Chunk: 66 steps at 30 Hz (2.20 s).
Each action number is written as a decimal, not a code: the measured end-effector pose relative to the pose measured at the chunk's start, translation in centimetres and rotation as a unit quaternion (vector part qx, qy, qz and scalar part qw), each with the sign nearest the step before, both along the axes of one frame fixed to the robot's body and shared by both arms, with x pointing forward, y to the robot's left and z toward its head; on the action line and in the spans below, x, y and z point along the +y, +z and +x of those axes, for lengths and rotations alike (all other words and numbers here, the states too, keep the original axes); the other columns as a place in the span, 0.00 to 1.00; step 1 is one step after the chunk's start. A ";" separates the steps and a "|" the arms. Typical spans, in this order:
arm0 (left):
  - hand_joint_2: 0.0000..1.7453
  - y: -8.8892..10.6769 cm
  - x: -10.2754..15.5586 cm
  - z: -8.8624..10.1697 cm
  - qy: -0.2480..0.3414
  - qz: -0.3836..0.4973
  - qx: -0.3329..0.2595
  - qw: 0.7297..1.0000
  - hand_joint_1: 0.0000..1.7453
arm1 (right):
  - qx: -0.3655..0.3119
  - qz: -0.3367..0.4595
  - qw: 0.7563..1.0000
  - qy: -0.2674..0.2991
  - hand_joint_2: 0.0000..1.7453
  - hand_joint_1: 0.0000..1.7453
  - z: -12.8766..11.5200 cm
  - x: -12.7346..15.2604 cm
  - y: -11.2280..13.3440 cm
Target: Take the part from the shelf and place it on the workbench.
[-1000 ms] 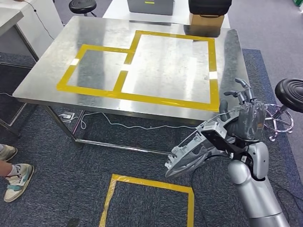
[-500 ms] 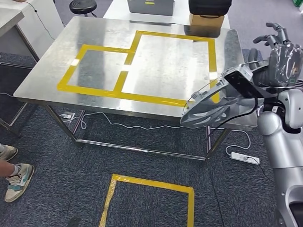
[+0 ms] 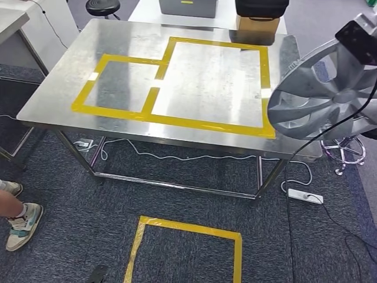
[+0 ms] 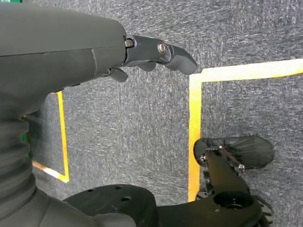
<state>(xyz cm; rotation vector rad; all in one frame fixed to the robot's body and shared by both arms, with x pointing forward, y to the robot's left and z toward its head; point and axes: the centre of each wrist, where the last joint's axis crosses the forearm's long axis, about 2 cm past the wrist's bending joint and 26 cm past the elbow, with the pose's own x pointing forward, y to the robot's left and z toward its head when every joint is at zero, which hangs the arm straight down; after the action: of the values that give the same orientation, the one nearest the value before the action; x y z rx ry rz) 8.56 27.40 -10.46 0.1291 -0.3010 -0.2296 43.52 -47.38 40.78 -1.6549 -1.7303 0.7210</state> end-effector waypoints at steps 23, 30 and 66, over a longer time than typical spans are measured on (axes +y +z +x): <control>1.00 0.1 -0.2 0.3 -0.011 0.000 0.005 1.000 0.00 | 0.032 -0.002 0.999 -0.035 1.00 1.00 -0.7 -2.8 -3.1; 1.00 0.4 -0.5 1.6 -0.027 0.000 -0.001 1.000 0.00 | 0.047 0.004 0.999 -0.023 1.00 1.00 1.2 0.0 -3.6; 1.00 0.7 -0.9 3.0 -0.055 0.006 0.000 0.998 0.00 | 0.109 -0.012 0.988 0.108 1.00 1.00 6.0 16.4 -6.1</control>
<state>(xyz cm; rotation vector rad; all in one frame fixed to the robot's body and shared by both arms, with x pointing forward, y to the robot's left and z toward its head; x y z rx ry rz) 11.56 26.46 -9.75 0.1252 -0.3062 -0.3397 49.47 -31.02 34.69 -1.3599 -1.7624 0.9886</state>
